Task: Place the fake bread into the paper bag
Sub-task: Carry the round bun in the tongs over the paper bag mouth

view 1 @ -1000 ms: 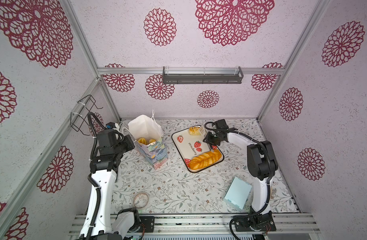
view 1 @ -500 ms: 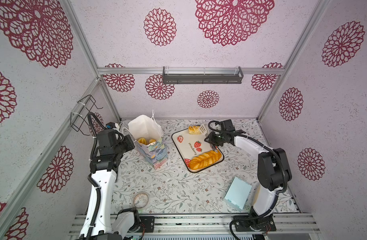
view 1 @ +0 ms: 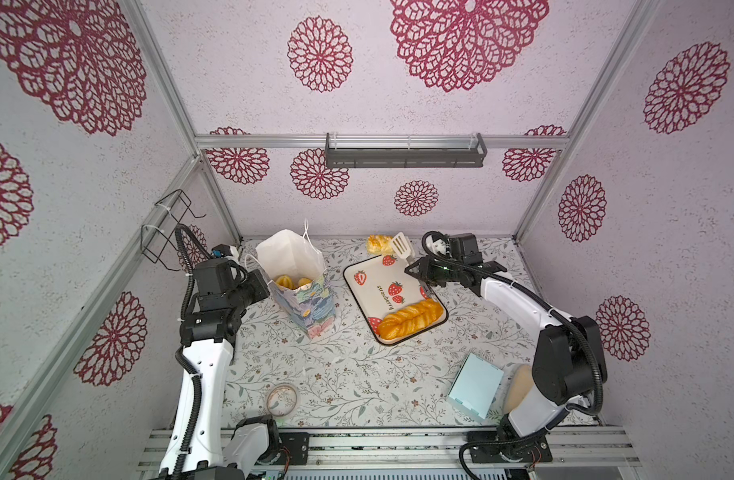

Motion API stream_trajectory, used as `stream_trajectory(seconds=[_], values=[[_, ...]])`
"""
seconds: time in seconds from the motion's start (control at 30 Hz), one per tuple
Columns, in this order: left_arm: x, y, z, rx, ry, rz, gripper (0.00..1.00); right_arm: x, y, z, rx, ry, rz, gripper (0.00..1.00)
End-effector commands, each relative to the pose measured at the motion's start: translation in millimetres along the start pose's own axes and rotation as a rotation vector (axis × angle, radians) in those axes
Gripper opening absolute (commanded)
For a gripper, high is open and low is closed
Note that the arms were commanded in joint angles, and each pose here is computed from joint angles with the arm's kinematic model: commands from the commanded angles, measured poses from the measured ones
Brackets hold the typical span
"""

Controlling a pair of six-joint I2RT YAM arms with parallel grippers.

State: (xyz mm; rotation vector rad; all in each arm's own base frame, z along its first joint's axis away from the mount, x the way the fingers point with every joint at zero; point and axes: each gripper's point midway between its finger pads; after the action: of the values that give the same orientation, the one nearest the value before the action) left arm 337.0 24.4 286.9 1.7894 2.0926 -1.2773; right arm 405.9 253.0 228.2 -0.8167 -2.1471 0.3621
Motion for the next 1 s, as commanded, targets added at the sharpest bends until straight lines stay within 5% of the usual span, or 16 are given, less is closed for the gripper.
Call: stream_trajectory(seconds=[0.0,0.97], values=[[2,3,-1,-0.005,-0.008,0.0,0.0,58,-28,-39,-0.124,-0.122,-0.149,0.33],[2,3,-1,0.0,-0.013,0.003,0.0,207,-38,-25,-0.11,-0.404,-0.491,0.35]])
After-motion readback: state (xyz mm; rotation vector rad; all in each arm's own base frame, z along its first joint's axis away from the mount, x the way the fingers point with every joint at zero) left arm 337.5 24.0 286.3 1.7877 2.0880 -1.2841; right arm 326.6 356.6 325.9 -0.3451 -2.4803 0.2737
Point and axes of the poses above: each gripper's point midway between its finger pads, its own y axis out along the fingers, its own x axis along the line the jaws close on, z = x × y, and after that the axes turned 15 degrees about -y, right-handed
